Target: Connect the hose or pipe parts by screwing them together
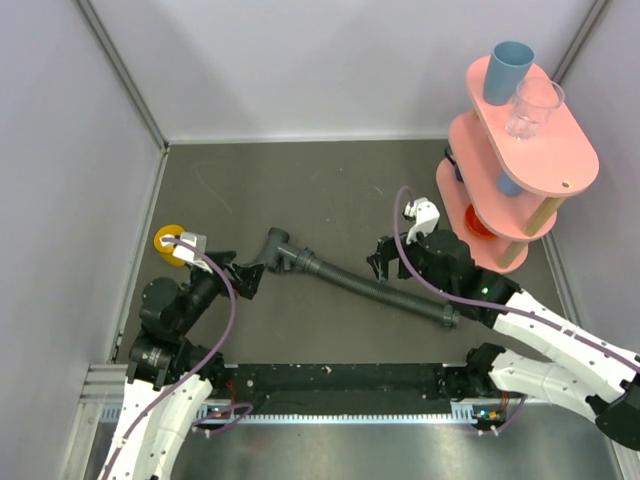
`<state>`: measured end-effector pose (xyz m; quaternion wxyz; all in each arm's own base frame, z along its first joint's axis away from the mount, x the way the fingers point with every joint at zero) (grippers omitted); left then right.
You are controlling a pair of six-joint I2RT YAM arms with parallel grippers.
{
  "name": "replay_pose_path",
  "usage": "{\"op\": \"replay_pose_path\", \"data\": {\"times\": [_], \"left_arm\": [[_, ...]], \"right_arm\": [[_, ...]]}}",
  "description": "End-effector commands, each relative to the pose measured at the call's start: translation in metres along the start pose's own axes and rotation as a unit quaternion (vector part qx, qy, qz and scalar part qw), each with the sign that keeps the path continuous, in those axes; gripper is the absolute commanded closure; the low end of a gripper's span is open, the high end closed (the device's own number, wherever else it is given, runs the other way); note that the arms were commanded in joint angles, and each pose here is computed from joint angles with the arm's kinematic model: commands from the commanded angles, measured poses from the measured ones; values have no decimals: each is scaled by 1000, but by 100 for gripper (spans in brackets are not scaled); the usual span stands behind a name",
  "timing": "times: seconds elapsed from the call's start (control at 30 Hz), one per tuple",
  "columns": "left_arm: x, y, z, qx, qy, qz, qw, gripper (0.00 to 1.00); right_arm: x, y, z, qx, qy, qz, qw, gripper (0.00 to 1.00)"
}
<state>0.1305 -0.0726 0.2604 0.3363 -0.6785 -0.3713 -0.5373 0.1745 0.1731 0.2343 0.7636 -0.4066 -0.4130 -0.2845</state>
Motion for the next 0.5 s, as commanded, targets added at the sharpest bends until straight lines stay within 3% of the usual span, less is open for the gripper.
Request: {"op": "replay_pose_path", "data": {"times": [0.0, 0.47], "left_arm": [[7, 1, 2, 7, 11, -19, 1000, 1], [8, 0, 1, 6, 10, -21, 1000, 1]], "right_arm": [[11, -5, 5, 17, 3, -34, 999, 1], [12, -9, 4, 20, 4, -41, 999, 1]]}}
Point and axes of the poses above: each gripper's point midway between its finger pads, its own y axis out along the fingers, its own z axis along the line the jaws close on, x = y × z, the point moved 8 cm from there along -y, back along the fingers, and after that the axes turned 9 degrees about y, right-handed, at the moved point
